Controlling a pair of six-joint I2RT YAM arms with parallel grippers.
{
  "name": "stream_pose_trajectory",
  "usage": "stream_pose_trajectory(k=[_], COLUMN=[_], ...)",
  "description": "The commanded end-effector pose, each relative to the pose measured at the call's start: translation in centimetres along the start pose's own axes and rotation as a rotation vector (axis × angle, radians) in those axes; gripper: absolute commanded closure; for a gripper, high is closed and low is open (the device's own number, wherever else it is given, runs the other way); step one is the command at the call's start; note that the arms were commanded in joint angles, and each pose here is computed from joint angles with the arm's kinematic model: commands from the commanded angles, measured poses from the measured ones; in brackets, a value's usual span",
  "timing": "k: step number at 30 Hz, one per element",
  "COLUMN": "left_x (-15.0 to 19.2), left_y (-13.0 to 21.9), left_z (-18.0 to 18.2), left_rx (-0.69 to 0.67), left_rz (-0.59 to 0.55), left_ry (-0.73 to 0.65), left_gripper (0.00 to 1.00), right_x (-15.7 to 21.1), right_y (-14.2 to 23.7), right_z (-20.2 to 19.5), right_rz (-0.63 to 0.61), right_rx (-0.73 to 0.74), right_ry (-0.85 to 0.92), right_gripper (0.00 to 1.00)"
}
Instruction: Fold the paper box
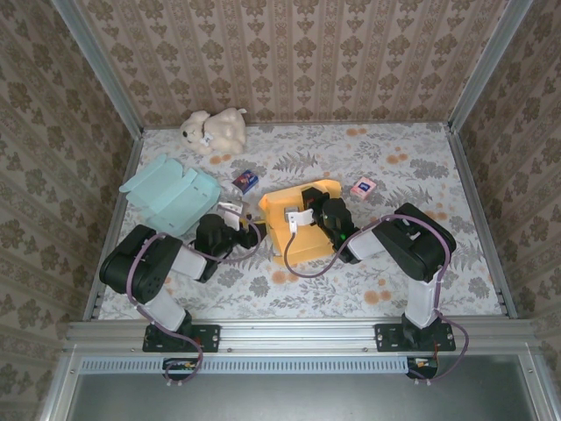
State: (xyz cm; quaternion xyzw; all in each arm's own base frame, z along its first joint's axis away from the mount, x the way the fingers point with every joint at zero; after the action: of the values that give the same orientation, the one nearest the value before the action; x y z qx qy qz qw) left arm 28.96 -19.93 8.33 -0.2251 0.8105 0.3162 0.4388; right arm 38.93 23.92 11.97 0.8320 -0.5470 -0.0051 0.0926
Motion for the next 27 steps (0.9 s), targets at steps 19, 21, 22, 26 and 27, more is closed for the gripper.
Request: stream_pose_trajectory(k=[19,21,22,26,27], left_x=[-0.9,-1.1,-1.2,-2.2,-2.3], left_y=[-1.3,-1.4,-1.4,-1.5,-1.6], left_z=[0.5,0.6,0.7,2.0,2.1], left_rx=[-0.004,-0.016,-0.021,-0.066,-0.071], left_rz=[-0.023,-0.029,-0.031,-0.052,-0.051], left_ry=[-0.037,-0.042,-0.044,-0.038,-0.036], left_gripper=[0.32,0.32,0.32,0.32,0.33], right_x=[-0.4,-0.4,-0.4,-0.6,-0.6], right_y=[-0.1,0.0,0.0,0.0,0.0], right_z=[1.6,1.5,1.5,1.5,1.5], right_rz=[-0.011,-0.012,-0.012,-0.018,-0.020], right_rx=[-0.061,-0.060,-0.060,-0.062,-0.065], right_ry=[0.024,0.026,0.026,0.027,0.028], right_gripper=[1.00,1.00,1.00,1.00,1.00])
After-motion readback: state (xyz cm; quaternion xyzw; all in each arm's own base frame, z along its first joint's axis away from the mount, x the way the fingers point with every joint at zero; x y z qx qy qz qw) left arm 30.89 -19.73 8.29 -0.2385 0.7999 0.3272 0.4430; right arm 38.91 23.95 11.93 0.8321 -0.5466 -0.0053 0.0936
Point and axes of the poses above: each hand's point on the last joint's axis, 136 mm out from that joint toward the fingers, its own y axis back along the fingers, its own z axis along the line the jaws close on, x = y × z, the point moved 3 cm from there along y, back along the fingers, and after that the axes turned 5 degrees about y, right-handed, at the moved point
